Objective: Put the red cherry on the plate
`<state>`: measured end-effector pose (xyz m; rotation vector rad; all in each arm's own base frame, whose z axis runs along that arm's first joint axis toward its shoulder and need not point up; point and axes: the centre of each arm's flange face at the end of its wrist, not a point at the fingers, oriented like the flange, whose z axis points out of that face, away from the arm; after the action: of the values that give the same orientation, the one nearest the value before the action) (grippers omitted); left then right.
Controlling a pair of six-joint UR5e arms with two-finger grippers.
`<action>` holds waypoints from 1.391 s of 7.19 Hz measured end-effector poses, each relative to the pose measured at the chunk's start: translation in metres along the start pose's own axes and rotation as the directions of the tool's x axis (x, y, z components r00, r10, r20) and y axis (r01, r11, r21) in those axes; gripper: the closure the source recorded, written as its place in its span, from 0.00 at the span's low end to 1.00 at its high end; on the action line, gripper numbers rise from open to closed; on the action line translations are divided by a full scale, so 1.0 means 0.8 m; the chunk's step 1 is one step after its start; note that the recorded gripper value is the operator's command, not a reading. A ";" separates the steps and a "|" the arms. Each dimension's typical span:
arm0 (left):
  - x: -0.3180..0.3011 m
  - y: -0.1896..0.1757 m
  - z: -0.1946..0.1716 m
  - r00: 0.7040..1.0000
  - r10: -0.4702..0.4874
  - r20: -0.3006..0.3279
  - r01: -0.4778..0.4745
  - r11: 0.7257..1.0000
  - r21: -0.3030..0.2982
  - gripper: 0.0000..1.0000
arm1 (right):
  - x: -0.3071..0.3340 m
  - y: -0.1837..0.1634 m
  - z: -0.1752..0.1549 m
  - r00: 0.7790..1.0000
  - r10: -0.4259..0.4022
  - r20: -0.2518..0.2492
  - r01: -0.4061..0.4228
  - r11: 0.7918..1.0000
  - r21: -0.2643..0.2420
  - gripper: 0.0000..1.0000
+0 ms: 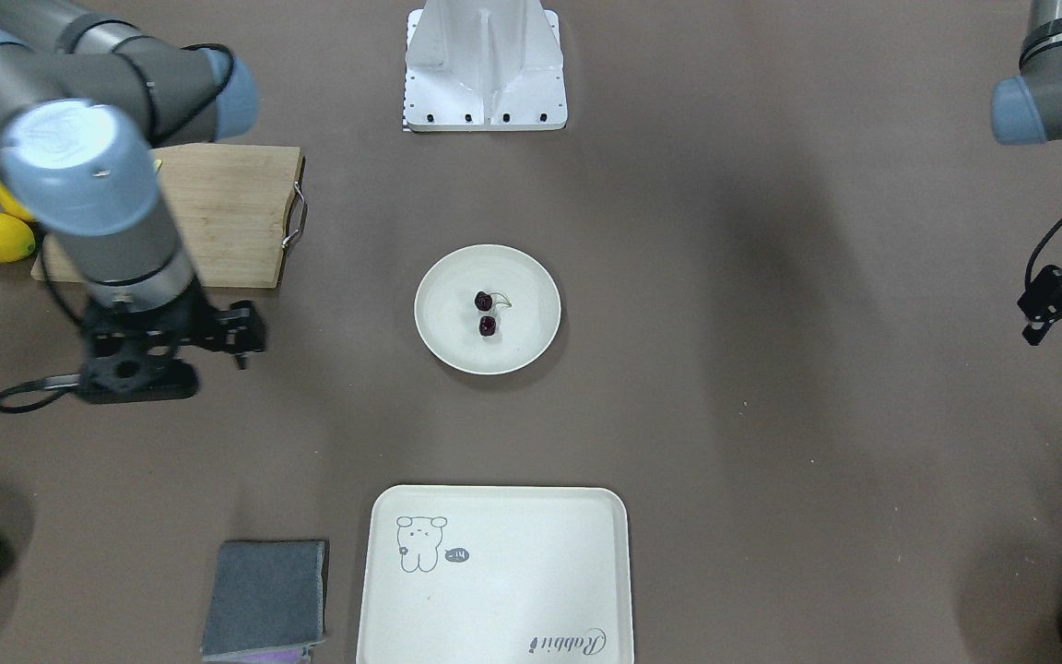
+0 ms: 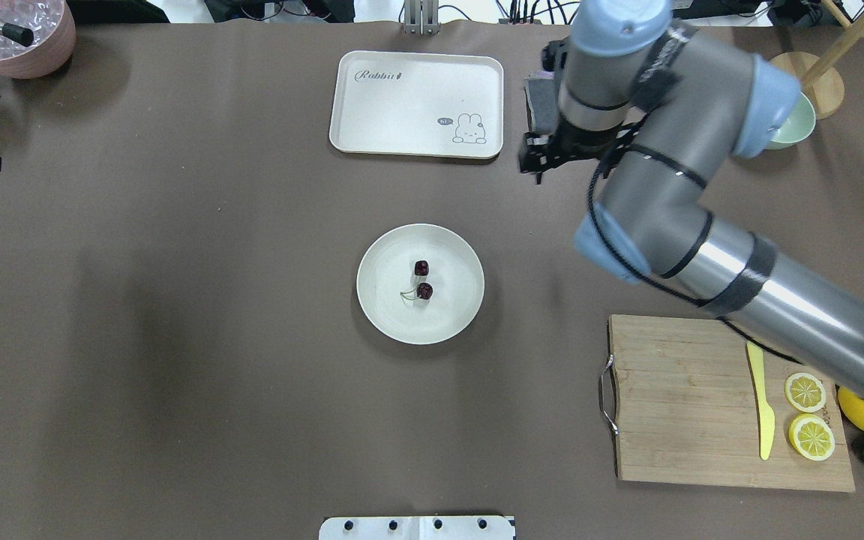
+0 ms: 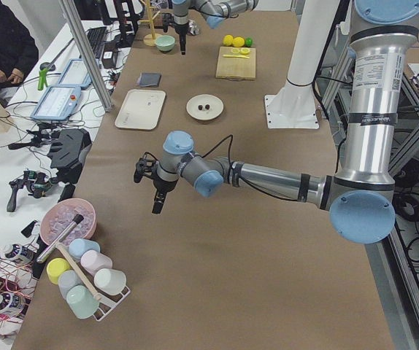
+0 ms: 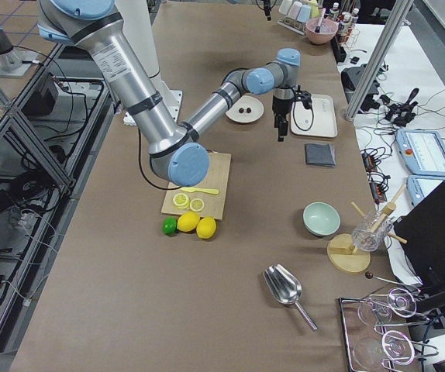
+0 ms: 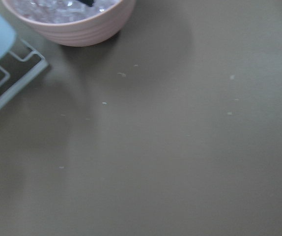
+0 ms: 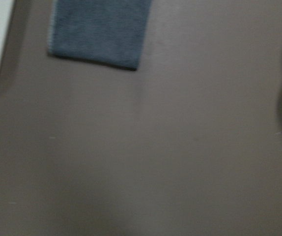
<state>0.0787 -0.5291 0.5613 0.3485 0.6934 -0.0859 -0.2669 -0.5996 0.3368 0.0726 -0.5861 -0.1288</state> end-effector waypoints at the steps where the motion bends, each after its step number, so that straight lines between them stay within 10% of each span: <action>1: -0.038 0.007 -0.012 1.000 0.014 -0.017 -0.015 1.000 -0.024 0.01 | 0.140 0.009 -0.001 0.998 -0.059 0.009 0.059 0.998 -0.036 0.00; 5: -0.131 0.025 -0.055 0.995 0.040 -0.091 -0.048 0.995 -0.090 0.01 | 0.433 0.131 0.046 0.991 -0.004 0.131 0.019 0.993 -0.114 0.00; 10: -0.169 0.034 -0.103 0.992 -0.012 -0.123 -0.004 0.992 -0.124 0.01 | 0.501 0.212 0.106 0.989 -0.002 0.146 0.014 0.997 -0.081 0.00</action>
<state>-0.0702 -0.4808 0.5969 0.2348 0.8181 -0.0249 0.0341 -0.4910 0.6441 -0.0143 -0.7263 -0.1663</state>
